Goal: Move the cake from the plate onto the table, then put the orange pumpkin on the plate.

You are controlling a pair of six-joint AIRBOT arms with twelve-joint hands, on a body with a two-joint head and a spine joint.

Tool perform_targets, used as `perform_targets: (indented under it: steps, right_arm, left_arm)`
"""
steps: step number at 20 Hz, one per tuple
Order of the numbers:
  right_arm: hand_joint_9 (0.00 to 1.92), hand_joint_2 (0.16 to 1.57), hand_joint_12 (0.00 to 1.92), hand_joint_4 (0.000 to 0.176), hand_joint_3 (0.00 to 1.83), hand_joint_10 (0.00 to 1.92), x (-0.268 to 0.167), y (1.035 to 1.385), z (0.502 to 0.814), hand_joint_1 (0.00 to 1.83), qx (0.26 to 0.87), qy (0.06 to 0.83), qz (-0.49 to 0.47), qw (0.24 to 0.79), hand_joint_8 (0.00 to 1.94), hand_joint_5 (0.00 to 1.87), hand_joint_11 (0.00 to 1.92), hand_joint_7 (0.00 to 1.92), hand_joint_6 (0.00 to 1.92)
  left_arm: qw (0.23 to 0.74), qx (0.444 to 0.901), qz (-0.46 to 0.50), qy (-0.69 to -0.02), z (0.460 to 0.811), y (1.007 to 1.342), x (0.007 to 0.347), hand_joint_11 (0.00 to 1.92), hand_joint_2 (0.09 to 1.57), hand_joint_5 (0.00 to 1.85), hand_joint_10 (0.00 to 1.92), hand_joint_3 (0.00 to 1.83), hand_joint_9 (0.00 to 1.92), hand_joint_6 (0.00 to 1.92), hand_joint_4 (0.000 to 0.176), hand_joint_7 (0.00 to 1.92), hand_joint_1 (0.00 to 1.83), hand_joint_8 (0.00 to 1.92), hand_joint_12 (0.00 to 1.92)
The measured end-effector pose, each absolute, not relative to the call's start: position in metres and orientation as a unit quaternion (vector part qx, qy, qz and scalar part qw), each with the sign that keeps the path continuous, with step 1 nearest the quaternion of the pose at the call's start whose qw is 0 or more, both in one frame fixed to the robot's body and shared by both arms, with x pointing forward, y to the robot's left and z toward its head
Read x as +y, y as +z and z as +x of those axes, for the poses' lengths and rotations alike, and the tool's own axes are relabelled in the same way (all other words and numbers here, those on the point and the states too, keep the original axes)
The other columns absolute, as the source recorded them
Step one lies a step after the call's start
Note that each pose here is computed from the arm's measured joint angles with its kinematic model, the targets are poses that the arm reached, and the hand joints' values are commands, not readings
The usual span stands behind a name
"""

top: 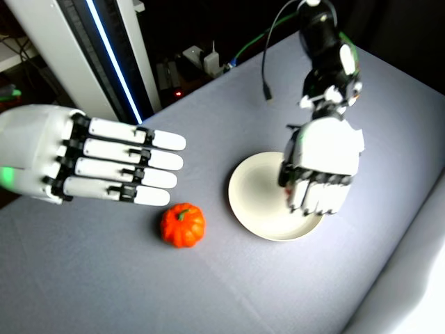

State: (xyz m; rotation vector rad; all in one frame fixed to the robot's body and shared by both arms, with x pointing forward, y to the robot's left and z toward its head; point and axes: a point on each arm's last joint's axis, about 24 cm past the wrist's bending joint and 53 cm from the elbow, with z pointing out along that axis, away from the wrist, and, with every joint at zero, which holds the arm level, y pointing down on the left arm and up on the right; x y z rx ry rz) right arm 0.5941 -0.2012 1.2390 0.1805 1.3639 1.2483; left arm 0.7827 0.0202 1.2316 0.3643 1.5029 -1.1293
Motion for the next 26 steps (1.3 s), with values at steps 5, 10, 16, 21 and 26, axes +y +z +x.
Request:
perform_targets:
  steps: [5, 10, 16, 21, 26]
  right_arm:
    - [0.17, 1.20, 0.44, 0.000, 0.01, 0.01, -0.201, 1.237, 0.595, 0.79, 0.593, 0.535, 0.078, 0.597, 0.00, 0.19, 0.00, 0.17, 0.00]
    - [0.19, 1.22, 0.51, 0.000, 0.01, 0.00, -0.201, 1.234, 0.596, 0.86, 0.595, 0.531, 0.085, 0.597, 0.00, 0.19, 0.00, 0.19, 0.00]
    - [0.21, 1.23, 0.51, 0.000, 0.01, 0.01, -0.200, 1.233, 0.594, 0.88, 0.597, 0.531, 0.088, 0.595, 0.00, 0.20, 0.00, 0.20, 0.01]
    - [0.17, 1.26, 0.42, 0.001, 0.00, 0.00, -0.200, 1.233, 0.594, 0.84, 0.598, 0.531, 0.089, 0.595, 0.00, 0.17, 0.00, 0.17, 0.00]
    - [0.18, 1.27, 0.45, 0.000, 0.00, 0.00, -0.201, 1.234, 0.594, 0.84, 0.597, 0.530, 0.093, 0.595, 0.00, 0.16, 0.00, 0.17, 0.00]
  left_arm:
    - [0.596, 0.629, 0.100, -0.489, 0.794, 1.261, 0.065, 0.69, 1.28, 0.81, 1.92, 0.01, 0.66, 1.12, 0.000, 0.58, 1.18, 1.80, 1.92]
    - [0.598, 0.620, 0.098, -0.499, 0.780, 1.273, 0.085, 0.79, 1.32, 0.67, 1.92, 0.02, 0.68, 1.33, 0.000, 0.55, 1.15, 1.85, 1.92]
    - [0.588, 0.653, 0.070, -0.473, 0.772, 1.244, 0.136, 0.67, 1.28, 0.78, 1.92, 0.00, 0.61, 1.21, 0.000, 0.61, 1.18, 1.75, 1.92]
    - [0.573, 0.651, 0.072, -0.492, 0.758, 1.236, 0.130, 0.82, 1.26, 0.79, 1.92, 0.00, 0.73, 1.20, 0.000, 0.69, 1.19, 1.68, 1.92]
    - [0.550, 0.684, 0.055, -0.477, 0.741, 1.200, 0.160, 0.89, 1.22, 0.88, 1.91, 0.00, 0.78, 1.00, 0.000, 0.80, 1.23, 1.56, 1.92]
